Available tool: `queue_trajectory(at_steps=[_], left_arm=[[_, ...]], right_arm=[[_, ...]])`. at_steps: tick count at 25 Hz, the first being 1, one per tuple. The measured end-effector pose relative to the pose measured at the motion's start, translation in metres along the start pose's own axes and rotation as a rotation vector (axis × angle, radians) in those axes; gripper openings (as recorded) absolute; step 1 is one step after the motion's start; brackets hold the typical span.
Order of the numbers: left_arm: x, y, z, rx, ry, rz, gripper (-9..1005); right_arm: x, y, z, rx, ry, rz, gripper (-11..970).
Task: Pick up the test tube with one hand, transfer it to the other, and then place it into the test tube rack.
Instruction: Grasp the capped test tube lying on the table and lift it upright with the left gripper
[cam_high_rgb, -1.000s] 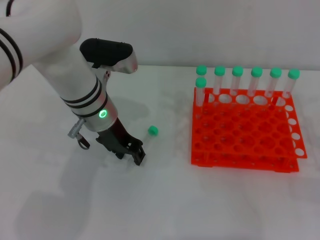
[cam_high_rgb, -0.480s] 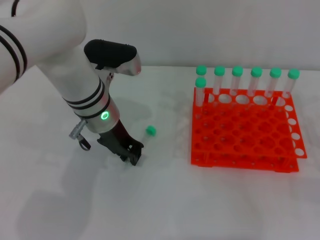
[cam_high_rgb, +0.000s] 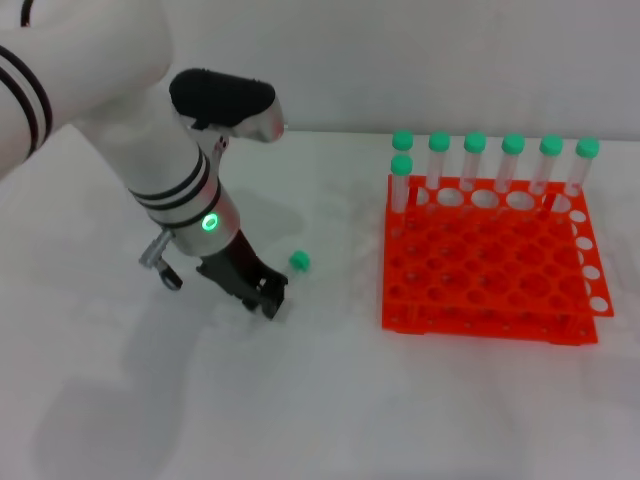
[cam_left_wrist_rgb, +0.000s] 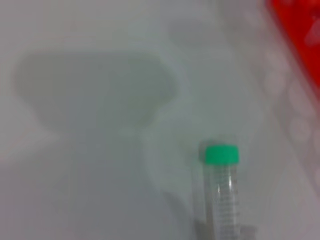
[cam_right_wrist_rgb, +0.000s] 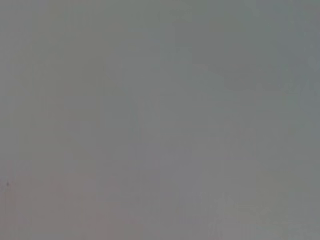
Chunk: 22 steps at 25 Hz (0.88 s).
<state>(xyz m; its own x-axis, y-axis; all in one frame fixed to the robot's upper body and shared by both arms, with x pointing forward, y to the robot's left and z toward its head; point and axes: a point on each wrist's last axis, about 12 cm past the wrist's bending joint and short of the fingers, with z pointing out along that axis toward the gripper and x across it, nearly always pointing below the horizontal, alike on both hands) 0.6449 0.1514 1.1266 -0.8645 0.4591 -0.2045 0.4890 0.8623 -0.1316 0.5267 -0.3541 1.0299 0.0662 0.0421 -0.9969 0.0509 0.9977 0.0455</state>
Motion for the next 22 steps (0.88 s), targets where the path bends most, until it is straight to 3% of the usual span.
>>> queue_trajectory(at_steps=[9,12,17,22], left_arm=[[-0.0094,0.0013,-0.0056,0.006,-0.068,0.035,206],[-0.0072,-0.0024,-0.0028,-0.001,-0.039,0.046,47],[-0.0092,-0.0028,-0.0043,-0.020,-0.042,0.044,148],[-0.0098,-0.0027,-0.0049,-0.024,-0.042,0.056,345]], right_arm=[[0.0001,-0.0005,-0.0016,0.001,-0.003,0.001,860],[0.0001,-0.0005,-0.0017,0.001,-0.004,0.002,860],[0.0000,-0.0007,-0.0017,0.001,-0.004,0.009,860],[0.0007,0.0005,-0.0021,0.000,-0.002,0.013,861]])
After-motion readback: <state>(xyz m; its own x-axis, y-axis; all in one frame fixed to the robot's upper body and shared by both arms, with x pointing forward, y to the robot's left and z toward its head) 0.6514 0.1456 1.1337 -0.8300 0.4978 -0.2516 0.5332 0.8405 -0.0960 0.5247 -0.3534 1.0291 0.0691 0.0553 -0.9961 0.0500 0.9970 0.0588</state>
